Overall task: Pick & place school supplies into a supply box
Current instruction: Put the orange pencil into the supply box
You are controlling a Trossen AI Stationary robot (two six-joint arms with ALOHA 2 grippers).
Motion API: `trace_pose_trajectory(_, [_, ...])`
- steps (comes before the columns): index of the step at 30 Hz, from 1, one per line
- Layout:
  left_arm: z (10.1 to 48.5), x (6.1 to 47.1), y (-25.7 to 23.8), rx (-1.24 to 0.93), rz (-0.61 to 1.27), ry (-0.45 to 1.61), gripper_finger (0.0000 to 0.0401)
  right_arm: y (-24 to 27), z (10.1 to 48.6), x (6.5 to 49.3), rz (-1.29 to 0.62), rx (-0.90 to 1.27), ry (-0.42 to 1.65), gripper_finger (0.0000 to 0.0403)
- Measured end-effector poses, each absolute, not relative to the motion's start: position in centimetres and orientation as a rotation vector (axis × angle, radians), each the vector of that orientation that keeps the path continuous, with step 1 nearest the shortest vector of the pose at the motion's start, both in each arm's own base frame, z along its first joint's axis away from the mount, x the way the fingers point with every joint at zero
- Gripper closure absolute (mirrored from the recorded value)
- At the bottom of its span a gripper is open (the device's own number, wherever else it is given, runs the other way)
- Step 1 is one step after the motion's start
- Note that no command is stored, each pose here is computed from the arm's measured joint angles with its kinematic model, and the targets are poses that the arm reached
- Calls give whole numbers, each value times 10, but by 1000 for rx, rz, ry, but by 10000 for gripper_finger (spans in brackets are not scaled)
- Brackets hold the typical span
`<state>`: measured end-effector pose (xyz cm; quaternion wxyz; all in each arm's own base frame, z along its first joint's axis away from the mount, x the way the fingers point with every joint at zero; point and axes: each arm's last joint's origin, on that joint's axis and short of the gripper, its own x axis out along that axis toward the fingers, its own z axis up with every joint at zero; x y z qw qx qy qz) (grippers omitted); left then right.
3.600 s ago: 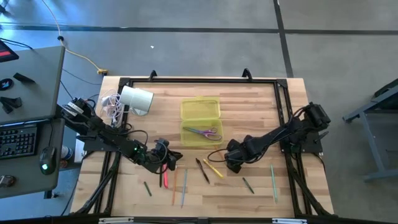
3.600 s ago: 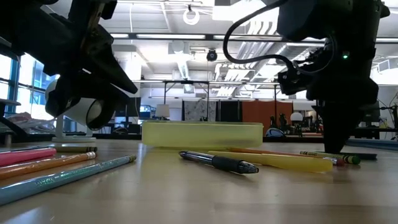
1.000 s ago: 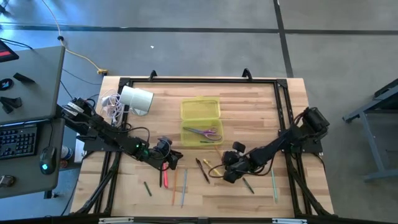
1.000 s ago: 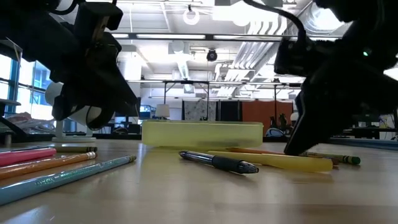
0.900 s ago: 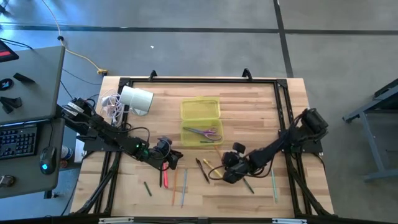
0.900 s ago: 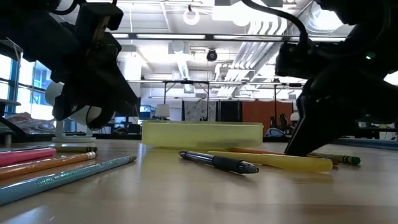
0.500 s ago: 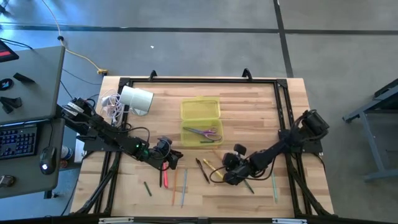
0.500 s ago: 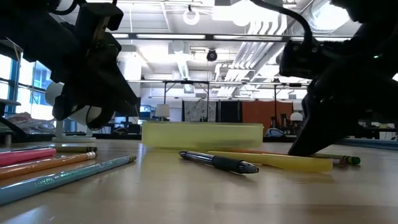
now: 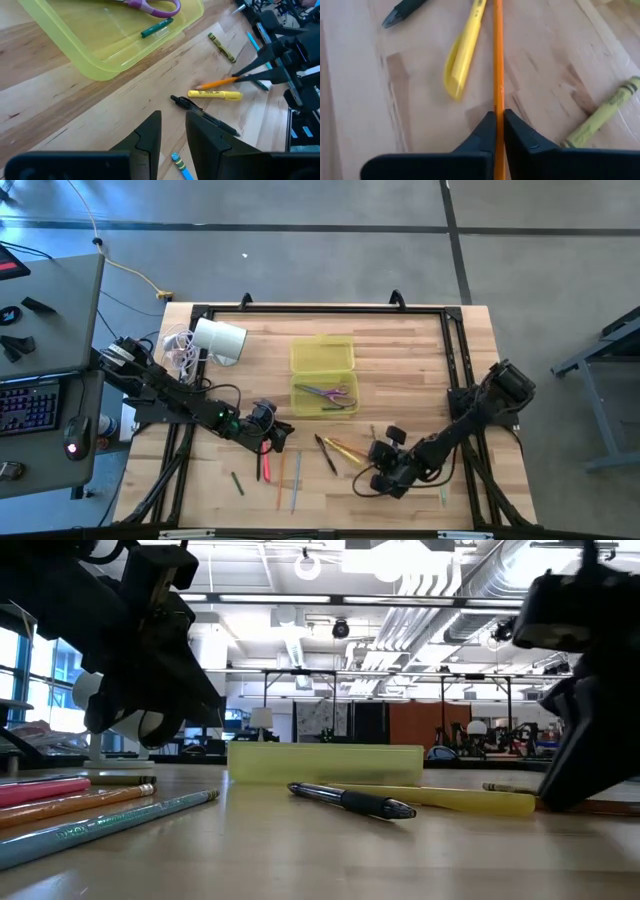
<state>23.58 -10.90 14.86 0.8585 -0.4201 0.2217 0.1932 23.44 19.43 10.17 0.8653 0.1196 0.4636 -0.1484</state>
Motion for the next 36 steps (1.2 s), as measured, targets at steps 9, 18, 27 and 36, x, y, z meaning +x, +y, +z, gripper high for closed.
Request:
trace_pose_trajectory(9, [149,236,-109,-881,410,458,277,200,103,232,-315,219,895,394])
trace_pose_trajectory(18, [149,236,-109,-880,412,455,277,200,107,232,-305,232,889,396])
trace_pose_trajectory(27, [149,236,-109,-879,415,452,277,186,135,239,-283,202,834,395])
trace_pose_trajectory(36, [149,236,-109,-879,416,452,277,132,146,270,-379,34,816,400])
